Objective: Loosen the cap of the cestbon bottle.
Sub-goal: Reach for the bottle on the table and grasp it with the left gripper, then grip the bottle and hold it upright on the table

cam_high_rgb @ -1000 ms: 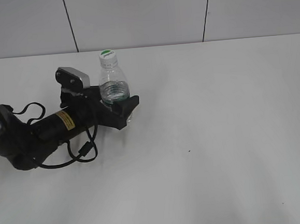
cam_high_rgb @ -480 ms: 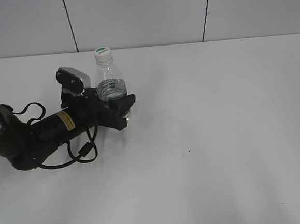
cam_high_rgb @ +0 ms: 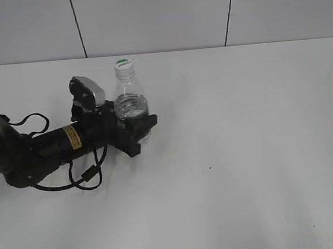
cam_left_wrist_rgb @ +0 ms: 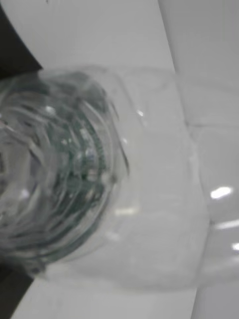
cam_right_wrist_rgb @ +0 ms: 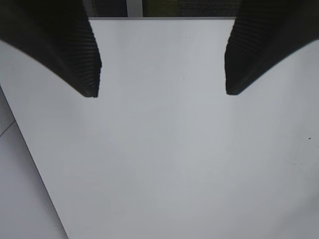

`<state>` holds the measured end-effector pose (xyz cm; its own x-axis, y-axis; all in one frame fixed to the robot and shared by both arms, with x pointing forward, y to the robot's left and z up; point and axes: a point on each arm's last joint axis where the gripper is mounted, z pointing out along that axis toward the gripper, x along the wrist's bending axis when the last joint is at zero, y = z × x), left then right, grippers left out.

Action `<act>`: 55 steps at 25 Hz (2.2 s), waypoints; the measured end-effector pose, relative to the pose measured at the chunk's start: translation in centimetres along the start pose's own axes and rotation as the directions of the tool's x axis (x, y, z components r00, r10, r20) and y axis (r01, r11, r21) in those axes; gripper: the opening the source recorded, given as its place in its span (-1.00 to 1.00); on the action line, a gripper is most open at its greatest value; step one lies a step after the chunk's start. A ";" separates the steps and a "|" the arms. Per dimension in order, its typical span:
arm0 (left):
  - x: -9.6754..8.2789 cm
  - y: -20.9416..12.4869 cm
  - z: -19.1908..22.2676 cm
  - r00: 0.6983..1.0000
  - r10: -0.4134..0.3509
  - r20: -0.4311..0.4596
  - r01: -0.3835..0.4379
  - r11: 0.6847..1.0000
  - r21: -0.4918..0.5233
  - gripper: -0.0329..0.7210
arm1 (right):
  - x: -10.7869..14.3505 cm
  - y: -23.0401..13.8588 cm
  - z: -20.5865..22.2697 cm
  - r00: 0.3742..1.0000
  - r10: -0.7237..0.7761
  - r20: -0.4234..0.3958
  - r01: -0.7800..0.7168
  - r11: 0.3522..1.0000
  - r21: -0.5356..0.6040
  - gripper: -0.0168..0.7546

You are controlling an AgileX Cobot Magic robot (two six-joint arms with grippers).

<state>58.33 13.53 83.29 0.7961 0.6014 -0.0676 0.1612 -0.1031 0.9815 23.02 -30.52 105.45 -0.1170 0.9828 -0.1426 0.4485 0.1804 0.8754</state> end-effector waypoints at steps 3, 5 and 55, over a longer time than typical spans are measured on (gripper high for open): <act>-1.2 0.5 -0.1 0.989 0.071 0.131 -0.073 0.997 0.015 0.15 | 0.0 0.0 0.0 1.000 0.000 0.000 0.000 1.000 0.000 0.57; -2.0 1.1 -0.3 0.966 0.127 0.227 -0.133 0.991 0.009 0.15 | 0.0 0.0 0.0 1.000 0.000 0.000 0.000 1.000 0.000 0.57; -4.6 -0.5 0.1 0.928 0.019 0.372 -0.042 0.998 0.053 0.15 | 0.0 0.0 0.0 1.000 0.000 0.000 0.000 1.000 0.000 0.57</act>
<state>54.71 10.73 83.07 0.9590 0.2610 -0.1104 0.1584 -0.1706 0.9725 23.02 -30.52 105.45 -0.1170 0.9828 -0.1426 0.4485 0.1804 0.8754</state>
